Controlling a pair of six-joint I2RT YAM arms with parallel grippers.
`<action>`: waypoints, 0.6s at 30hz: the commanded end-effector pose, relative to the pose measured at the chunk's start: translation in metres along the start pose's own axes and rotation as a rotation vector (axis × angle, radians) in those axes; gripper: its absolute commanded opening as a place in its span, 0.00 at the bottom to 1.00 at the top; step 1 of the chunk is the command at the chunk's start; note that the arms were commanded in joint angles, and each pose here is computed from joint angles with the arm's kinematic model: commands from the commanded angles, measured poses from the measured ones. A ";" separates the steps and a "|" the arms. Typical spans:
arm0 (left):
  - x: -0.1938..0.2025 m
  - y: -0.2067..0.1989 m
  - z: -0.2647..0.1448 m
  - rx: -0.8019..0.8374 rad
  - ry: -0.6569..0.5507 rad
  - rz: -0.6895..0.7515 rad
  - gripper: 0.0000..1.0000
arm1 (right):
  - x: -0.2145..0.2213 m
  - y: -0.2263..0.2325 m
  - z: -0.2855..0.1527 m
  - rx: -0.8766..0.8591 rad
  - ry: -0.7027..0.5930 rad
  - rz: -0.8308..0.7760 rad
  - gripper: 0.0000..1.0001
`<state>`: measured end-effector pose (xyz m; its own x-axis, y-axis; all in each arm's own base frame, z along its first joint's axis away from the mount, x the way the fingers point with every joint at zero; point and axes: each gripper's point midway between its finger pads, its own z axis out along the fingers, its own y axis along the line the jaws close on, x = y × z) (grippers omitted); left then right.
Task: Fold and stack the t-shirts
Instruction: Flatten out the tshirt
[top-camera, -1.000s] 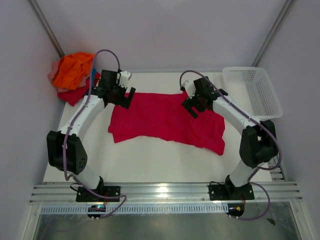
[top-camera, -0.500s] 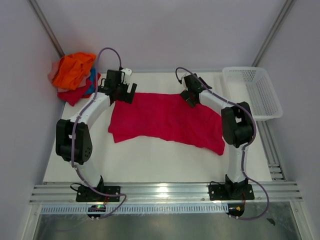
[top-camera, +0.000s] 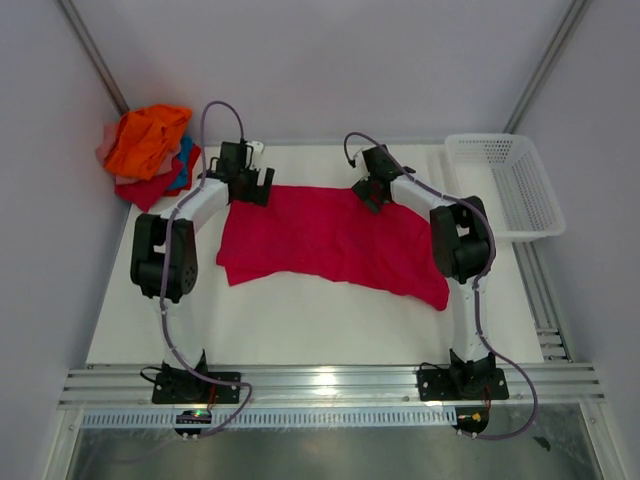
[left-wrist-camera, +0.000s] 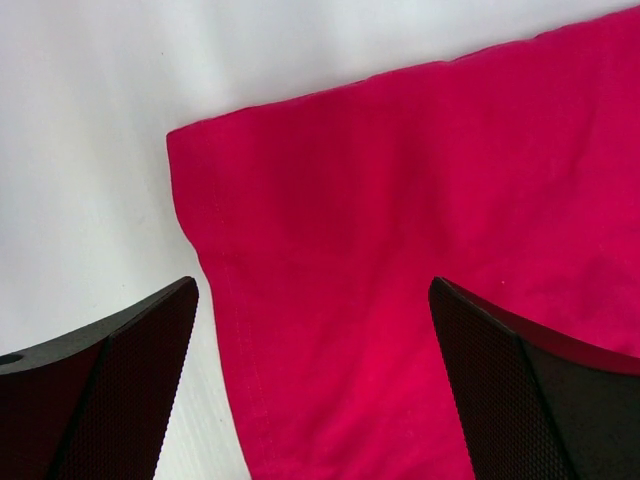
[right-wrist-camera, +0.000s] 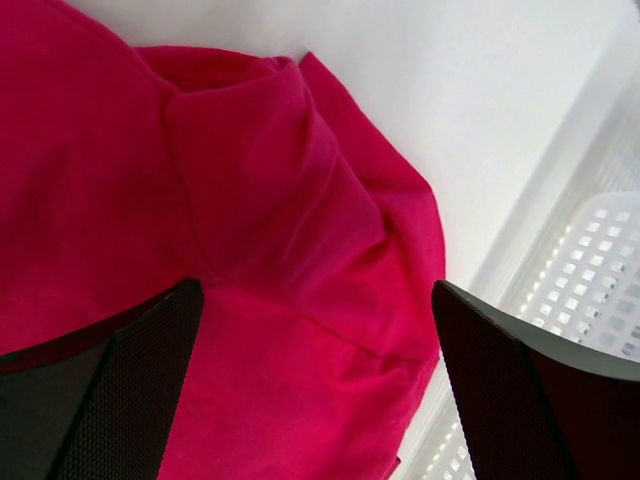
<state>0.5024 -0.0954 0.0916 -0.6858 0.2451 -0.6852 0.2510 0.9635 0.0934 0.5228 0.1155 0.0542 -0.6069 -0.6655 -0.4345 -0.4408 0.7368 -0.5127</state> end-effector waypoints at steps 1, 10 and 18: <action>-0.022 0.002 0.011 0.015 -0.073 -0.031 0.99 | -0.014 0.005 0.005 -0.053 -0.042 -0.006 0.99; -0.019 -0.001 0.040 0.064 -0.056 -0.048 0.99 | -0.005 0.015 0.017 -0.106 -0.006 -0.014 0.99; -0.021 0.020 0.049 -0.027 -0.016 -0.030 0.99 | -0.003 0.025 0.023 -0.154 0.015 -0.020 0.96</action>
<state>0.5356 -0.1005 0.0434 -0.7237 0.2216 -0.6536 0.2635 0.9640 0.0350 0.5317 0.1256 0.0427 -0.5948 -0.6774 -0.4328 -0.5111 0.7343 -0.4468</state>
